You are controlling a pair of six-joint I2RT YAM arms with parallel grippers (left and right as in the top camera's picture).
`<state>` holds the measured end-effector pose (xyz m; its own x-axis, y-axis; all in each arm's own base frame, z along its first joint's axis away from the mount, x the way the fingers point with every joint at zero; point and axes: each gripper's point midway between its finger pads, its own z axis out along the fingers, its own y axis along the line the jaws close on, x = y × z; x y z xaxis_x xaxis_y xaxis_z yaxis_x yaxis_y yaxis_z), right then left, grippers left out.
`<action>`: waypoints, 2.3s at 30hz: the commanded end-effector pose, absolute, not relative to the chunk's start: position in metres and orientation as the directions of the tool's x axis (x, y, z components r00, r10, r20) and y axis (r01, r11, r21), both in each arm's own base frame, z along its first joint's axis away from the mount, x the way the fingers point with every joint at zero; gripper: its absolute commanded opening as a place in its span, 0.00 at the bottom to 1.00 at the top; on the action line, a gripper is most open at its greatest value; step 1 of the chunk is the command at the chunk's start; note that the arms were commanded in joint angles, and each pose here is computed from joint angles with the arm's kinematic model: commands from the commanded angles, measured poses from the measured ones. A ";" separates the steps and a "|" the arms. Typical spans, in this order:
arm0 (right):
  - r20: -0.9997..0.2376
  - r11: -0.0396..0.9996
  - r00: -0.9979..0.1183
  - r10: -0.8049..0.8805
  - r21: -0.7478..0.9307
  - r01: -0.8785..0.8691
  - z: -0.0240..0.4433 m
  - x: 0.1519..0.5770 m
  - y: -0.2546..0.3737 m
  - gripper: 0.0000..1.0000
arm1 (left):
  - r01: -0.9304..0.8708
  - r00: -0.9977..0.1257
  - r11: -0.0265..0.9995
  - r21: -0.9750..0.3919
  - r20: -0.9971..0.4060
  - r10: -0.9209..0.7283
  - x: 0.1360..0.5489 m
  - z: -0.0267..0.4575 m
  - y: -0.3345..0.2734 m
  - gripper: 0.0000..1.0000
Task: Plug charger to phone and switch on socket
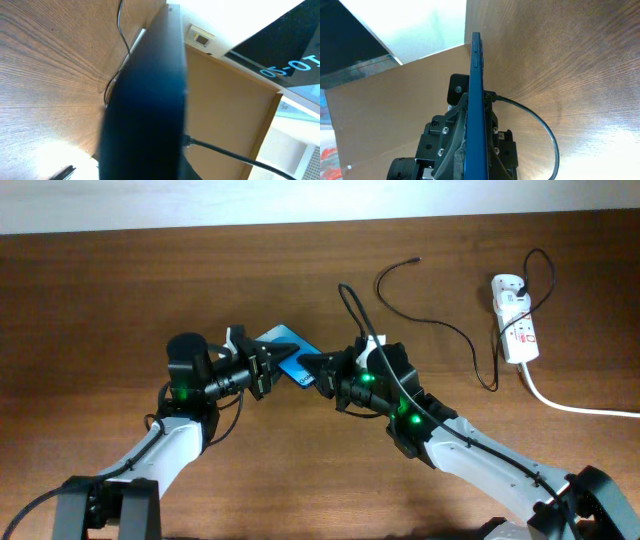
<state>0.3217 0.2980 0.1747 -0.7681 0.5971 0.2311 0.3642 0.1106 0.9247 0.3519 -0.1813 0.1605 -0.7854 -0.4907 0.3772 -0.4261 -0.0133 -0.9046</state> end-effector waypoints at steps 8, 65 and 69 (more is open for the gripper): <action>0.178 0.243 -0.769 0.614 0.885 0.398 0.145 0.312 0.288 0.74 | -0.496 -0.713 0.051 -0.867 0.373 -0.594 0.357 0.127 -0.168 0.05; 0.189 0.931 -0.917 0.350 -0.181 0.318 -0.052 0.410 0.111 0.24 | -0.551 -0.666 0.213 -0.807 0.271 -0.695 0.362 0.097 -0.119 0.00; 0.114 0.926 -0.935 0.335 -0.225 0.304 -0.055 0.421 0.103 0.42 | -0.549 -0.670 0.211 -0.809 0.275 -0.689 0.361 0.098 -0.120 0.00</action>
<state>0.4446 0.0955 0.0003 -0.9378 0.3472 0.0006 0.3408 0.9210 -0.1889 0.3555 -0.1181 0.0884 -0.6427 -0.7058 0.2980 -0.5857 0.2020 -0.7849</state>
